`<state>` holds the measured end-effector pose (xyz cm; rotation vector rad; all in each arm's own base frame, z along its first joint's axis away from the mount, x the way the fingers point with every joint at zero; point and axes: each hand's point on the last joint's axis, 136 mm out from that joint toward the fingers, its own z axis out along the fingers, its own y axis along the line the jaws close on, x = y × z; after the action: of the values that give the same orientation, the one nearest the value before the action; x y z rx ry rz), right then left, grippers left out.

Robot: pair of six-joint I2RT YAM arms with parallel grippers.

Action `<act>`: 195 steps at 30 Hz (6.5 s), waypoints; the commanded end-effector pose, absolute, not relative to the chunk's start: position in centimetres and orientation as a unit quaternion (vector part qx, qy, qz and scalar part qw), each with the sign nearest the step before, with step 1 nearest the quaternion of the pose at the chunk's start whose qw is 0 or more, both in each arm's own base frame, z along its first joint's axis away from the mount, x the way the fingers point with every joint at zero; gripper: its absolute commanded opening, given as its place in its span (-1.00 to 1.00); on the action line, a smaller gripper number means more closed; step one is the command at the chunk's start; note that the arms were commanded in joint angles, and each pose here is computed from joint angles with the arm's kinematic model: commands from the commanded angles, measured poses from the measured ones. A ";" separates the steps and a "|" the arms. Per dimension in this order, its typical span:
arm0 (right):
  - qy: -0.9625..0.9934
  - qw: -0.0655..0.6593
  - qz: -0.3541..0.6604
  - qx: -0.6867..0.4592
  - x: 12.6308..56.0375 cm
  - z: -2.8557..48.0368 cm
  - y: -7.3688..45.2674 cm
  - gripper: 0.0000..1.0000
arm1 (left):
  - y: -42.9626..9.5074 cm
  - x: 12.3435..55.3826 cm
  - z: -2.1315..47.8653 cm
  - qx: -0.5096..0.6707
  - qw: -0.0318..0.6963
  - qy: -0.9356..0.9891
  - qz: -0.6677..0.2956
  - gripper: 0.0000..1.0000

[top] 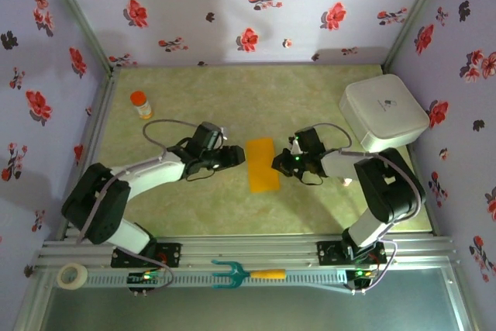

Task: Fold a paper plane with a square sheet of paper (pick it up from the middle)
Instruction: Third fold the triangle at the center of the table.

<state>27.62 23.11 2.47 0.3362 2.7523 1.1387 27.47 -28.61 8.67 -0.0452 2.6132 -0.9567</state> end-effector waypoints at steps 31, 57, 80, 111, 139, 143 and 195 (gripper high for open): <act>0.912 0.032 0.371 0.173 26.4 -0.4 22.2 -0.79 | -32.9 27.6 3.4 -0.052 0.067 0.929 -0.361 -0.24; 0.912 0.044 0.377 0.155 26.7 0.6 22.4 -0.70 | -32.8 27.7 4.4 -0.052 0.085 0.922 -0.375 -0.80; 0.843 0.375 0.252 -0.291 22.1 9.5 28.4 -0.03 | -30.3 26.9 6.1 -0.092 0.090 0.912 -0.389 -0.98; 0.738 0.492 0.007 -0.462 20.9 7.0 31.8 0.04 | -30.4 27.0 6.4 -0.093 0.092 0.911 -0.391 -1.00; 0.759 0.493 0.025 -0.425 20.7 7.1 30.7 -0.56 | -30.3 26.9 6.3 -0.094 0.089 0.913 -0.388 -1.00; 0.761 0.489 0.029 -0.426 20.6 7.0 30.8 -0.64 | -30.3 27.0 6.3 -0.094 0.089 0.913 -0.387 -1.00; 0.839 0.230 0.343 -0.355 16.7 4.7 34.2 -0.99 | -31.5 29.0 3.2 0.008 0.049 0.949 -0.310 -0.76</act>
<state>16.21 34.13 4.69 -0.9998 2.2982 0.9453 29.61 -31.14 4.16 -0.0341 2.8428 -0.9561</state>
